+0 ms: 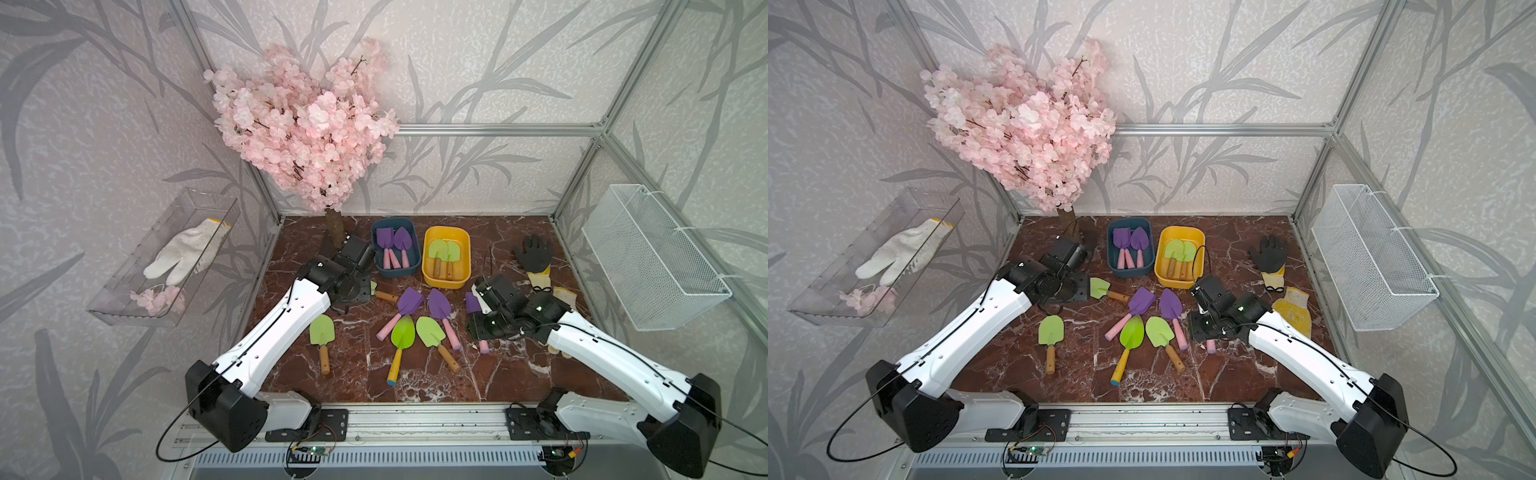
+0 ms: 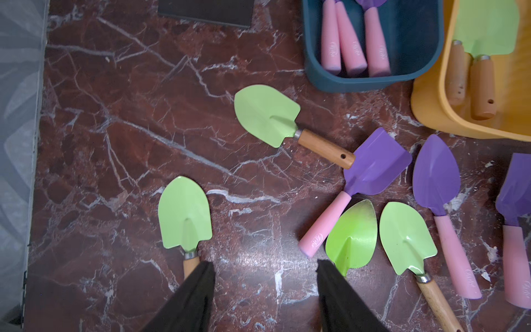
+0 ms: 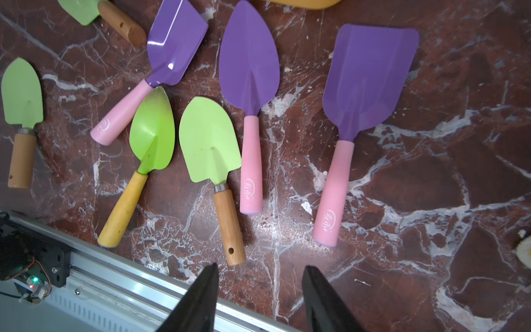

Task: Sort the small shovels by color and place them into the storage box
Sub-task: Pick up the shovel from the center of the board.

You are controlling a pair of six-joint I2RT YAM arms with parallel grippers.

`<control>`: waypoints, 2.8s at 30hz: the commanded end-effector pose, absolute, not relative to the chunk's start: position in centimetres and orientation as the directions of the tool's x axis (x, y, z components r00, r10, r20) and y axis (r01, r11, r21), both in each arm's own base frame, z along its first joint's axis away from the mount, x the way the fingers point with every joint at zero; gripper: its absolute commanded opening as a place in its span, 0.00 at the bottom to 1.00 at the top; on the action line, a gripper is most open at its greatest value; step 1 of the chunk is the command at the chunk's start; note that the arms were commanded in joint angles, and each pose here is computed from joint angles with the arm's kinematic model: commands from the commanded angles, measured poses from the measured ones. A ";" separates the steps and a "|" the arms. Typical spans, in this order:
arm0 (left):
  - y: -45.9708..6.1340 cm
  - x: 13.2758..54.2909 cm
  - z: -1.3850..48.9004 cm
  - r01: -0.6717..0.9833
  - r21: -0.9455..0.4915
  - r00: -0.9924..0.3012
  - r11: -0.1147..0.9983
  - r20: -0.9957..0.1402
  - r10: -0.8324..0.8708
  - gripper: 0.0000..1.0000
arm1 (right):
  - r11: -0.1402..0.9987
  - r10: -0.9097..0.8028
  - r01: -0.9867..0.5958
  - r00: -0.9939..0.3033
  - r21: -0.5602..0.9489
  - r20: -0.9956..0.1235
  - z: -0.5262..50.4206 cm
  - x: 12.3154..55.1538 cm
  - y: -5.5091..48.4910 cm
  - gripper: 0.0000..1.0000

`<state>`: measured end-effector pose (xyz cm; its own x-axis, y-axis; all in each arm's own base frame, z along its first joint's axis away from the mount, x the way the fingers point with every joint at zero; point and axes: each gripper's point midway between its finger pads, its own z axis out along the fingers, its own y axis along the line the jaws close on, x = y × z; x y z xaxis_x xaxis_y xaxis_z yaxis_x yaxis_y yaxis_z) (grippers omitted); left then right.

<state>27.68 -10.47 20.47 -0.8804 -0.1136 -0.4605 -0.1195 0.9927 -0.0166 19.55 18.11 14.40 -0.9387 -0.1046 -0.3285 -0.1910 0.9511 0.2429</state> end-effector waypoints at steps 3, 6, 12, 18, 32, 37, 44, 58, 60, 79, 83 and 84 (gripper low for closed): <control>-7.7 25.7 20.5 -0.249 -0.018 -0.847 0.968 -0.482 -0.226 0.61 | 0.960 -0.080 -0.142 -0.964 0.241 -0.252 12.8 17.3 18.6 0.52; -7.2 24.7 20.0 -0.276 -0.033 -0.842 0.961 -0.473 -0.258 0.61 | 0.957 -0.093 -0.150 -0.970 0.249 -0.226 11.9 16.4 19.6 0.52; -6.8 23.1 19.0 -0.295 -0.049 -0.849 0.954 -0.444 -0.286 0.62 | 0.958 -0.134 -0.163 -0.982 0.236 -0.133 9.1 14.2 20.4 0.52; -6.2 22.2 18.5 -0.301 -0.032 -0.857 0.953 -0.430 -0.285 0.62 | 0.956 -0.143 -0.160 -0.986 0.245 -0.087 7.3 13.0 20.8 0.53; -6.8 22.0 17.8 -0.304 -0.061 -0.861 0.951 -0.408 -0.302 0.63 | 0.953 -0.209 -0.218 -0.976 0.210 -0.063 5.6 13.7 21.9 0.59; -6.7 21.9 17.9 -0.304 -0.065 -0.859 0.951 -0.412 -0.303 0.63 | 0.951 -0.234 -0.240 -0.971 0.192 -0.057 5.1 14.0 22.1 0.59; -6.5 21.7 17.9 -0.303 -0.063 -0.858 0.951 -0.415 -0.301 0.63 | 0.950 -0.246 -0.249 -0.968 0.188 -0.038 4.4 14.2 22.7 0.59; -6.4 21.5 18.2 -0.293 -0.063 -0.857 0.954 -0.425 -0.291 0.63 | 0.949 -0.262 -0.261 -0.965 0.180 -0.018 3.6 14.7 23.6 0.59; -6.4 21.5 18.2 -0.292 -0.064 -0.857 0.954 -0.425 -0.291 0.63 | 0.949 -0.262 -0.261 -0.965 0.179 -0.016 3.5 14.8 23.7 0.59; -6.5 21.5 18.1 -0.284 -0.067 -0.860 0.956 -0.424 -0.285 0.63 | 0.950 -0.266 -0.263 -0.964 0.167 -0.005 3.0 14.8 23.8 0.53; -6.6 21.5 18.0 -0.284 -0.071 -0.859 0.956 -0.424 -0.286 0.63 | 0.950 -0.266 -0.263 -0.964 0.170 -0.001 2.9 14.6 23.9 0.52; -6.6 21.6 18.0 -0.284 -0.071 -0.859 0.956 -0.425 -0.287 0.63 | 0.950 -0.267 -0.263 -0.964 0.168 0.002 2.8 14.6 23.8 0.51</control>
